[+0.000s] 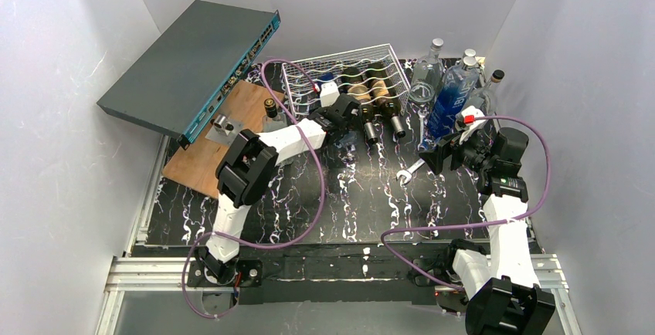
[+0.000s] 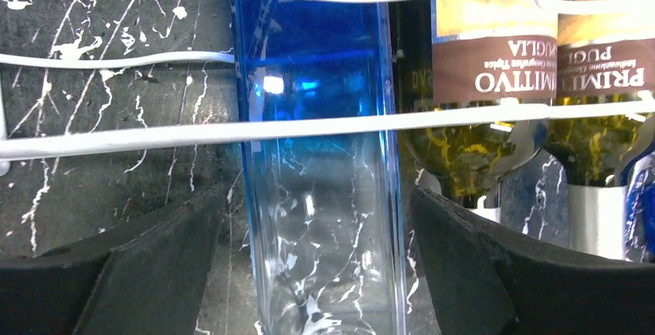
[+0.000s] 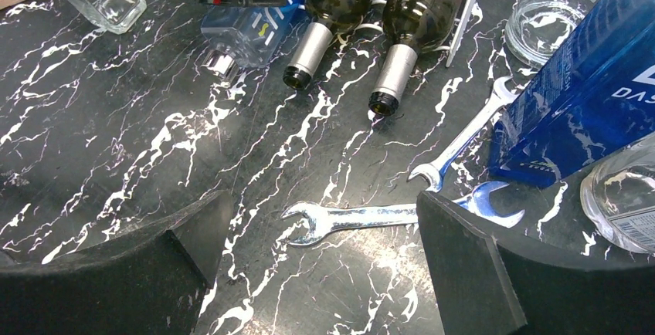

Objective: Take the wine bottle off the wine rack
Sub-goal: Pick up the wine bottle from the wine rack.

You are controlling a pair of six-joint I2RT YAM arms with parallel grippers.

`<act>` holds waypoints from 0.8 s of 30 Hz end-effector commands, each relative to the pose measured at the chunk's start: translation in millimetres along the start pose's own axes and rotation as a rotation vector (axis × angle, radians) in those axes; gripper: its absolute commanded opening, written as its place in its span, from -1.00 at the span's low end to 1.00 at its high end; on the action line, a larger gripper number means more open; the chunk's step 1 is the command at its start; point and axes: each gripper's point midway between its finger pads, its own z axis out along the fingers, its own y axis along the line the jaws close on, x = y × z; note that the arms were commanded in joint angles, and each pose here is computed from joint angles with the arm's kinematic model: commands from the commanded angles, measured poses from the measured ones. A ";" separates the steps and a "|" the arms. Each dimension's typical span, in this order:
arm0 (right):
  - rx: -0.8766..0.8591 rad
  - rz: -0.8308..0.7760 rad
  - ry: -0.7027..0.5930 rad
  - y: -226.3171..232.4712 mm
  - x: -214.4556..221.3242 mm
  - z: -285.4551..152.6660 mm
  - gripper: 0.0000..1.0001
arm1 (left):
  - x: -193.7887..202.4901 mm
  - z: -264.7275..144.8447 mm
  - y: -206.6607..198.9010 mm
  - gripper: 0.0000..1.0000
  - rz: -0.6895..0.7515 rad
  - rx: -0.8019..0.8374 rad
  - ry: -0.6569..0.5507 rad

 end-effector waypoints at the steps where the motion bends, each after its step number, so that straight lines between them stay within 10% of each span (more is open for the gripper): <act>1: -0.016 -0.030 -0.032 3.0 -8.4 -1.2 0.97 | -19.9 6.2 -0.9 0.71 -0.094 -0.002 -0.066; 24: -0.019 -0.029 -0.034 3.4 -8.5 -1.0 0.97 | -12.6 16.3 3.7 0.55 -0.029 -0.021 -0.119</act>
